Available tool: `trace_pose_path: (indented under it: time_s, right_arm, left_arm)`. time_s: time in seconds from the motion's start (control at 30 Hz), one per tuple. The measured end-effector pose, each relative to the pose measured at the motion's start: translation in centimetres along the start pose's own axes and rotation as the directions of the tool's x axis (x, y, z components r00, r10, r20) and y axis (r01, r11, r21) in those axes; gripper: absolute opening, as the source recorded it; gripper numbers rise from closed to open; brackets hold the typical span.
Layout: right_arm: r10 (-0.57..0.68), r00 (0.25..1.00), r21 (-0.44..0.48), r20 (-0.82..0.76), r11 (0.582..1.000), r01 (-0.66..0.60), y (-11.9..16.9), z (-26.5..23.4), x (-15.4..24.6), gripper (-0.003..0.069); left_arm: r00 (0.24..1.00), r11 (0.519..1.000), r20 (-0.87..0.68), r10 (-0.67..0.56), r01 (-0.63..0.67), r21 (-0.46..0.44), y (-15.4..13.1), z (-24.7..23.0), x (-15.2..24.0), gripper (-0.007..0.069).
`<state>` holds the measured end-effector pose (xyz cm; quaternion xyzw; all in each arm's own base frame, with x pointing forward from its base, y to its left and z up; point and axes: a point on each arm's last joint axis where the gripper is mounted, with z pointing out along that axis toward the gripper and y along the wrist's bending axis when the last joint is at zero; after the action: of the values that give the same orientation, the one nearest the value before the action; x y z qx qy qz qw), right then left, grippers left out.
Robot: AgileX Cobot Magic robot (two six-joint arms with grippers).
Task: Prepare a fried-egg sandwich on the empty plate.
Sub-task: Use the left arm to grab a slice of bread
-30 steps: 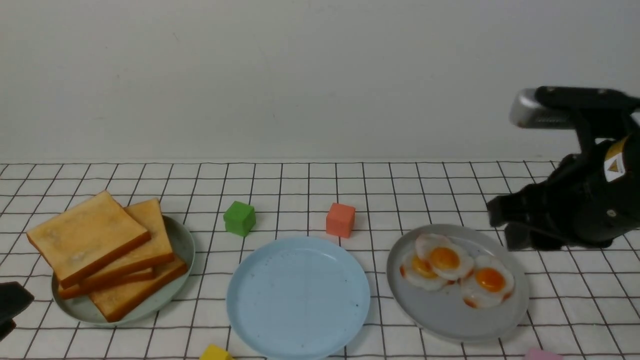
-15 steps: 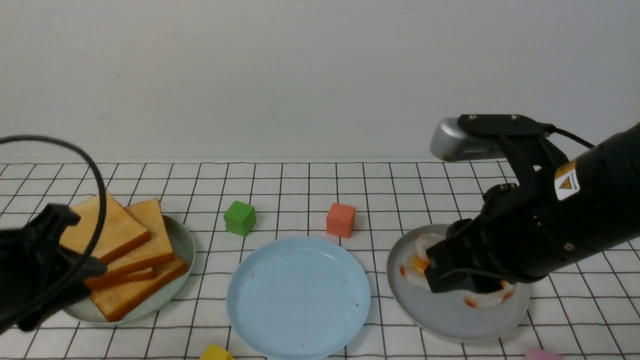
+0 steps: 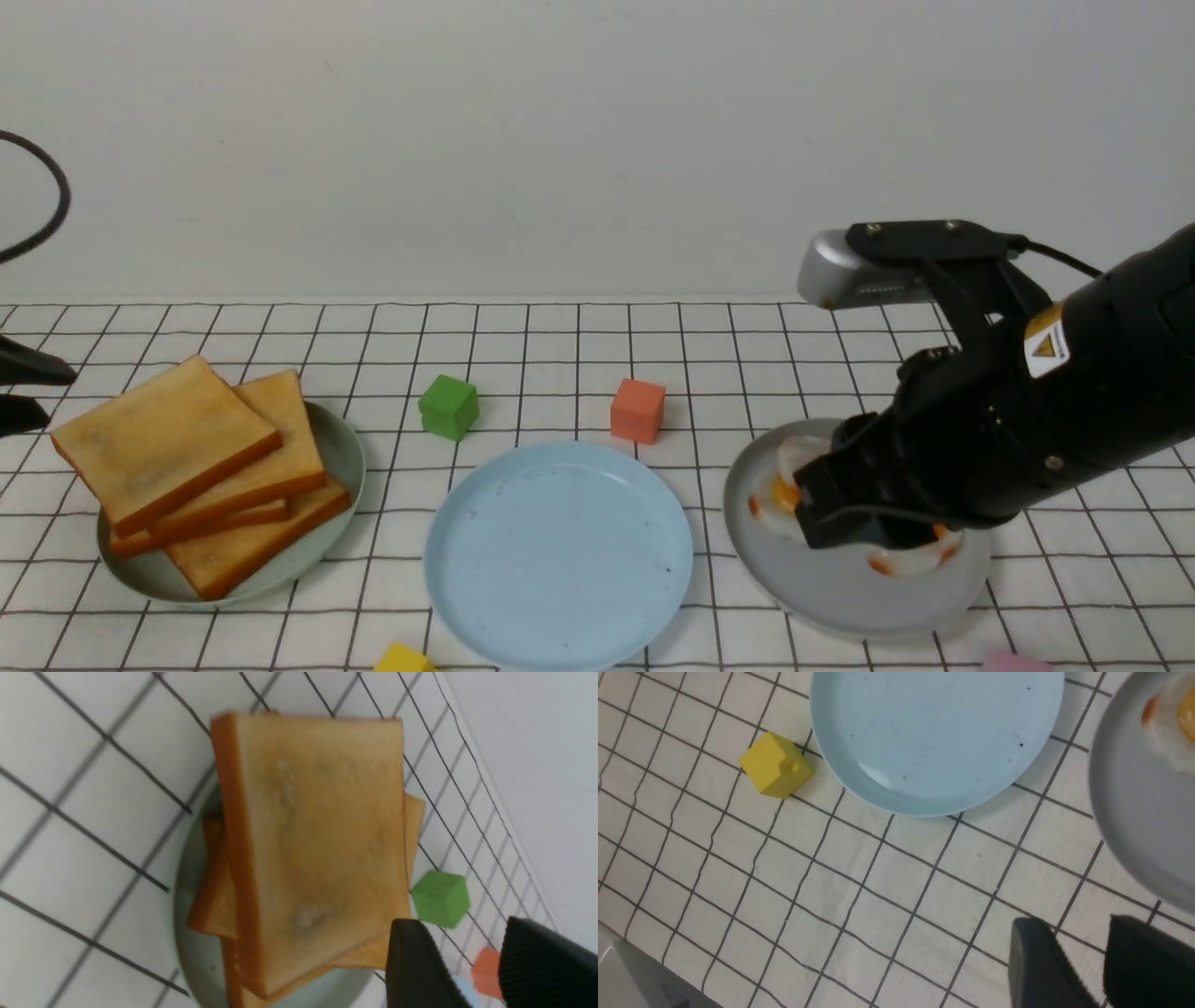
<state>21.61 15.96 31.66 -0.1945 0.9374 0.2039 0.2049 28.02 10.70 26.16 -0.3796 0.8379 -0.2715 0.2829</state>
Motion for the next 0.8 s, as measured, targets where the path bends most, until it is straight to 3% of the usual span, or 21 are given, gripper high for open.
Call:
trace_pose_path:
  time_s: [0.3, 0.5, 0.8]
  right_arm:
    - [0.0, 1.0, 0.001, 0.018, 1.0, 0.0, 0.0, 0.0, -0.2, 0.0241]
    - [0.0, 1.0, 0.001, 0.018, 1.0, 0.0, 0.0, 0.0, -0.2, 0.0241]
    - [-0.001, 1.0, 0.002, 0.017, 1.0, 0.001, 0.0, 0.0, -0.1, 0.0241]
  left_arm:
    - [0.99, 0.98, 0.008, 0.14, -0.137, -0.147, 1.0, 1.7, -3.2, 0.0414]
    - [0.973, 0.955, -0.03, 0.23, -0.232, -0.187, 3.2, 4.7, -4.1, 0.0395]
    - [0.984, 0.967, -0.05, 0.17, -0.177, -0.186, 5.3, 7.8, -4.3, 0.0363]
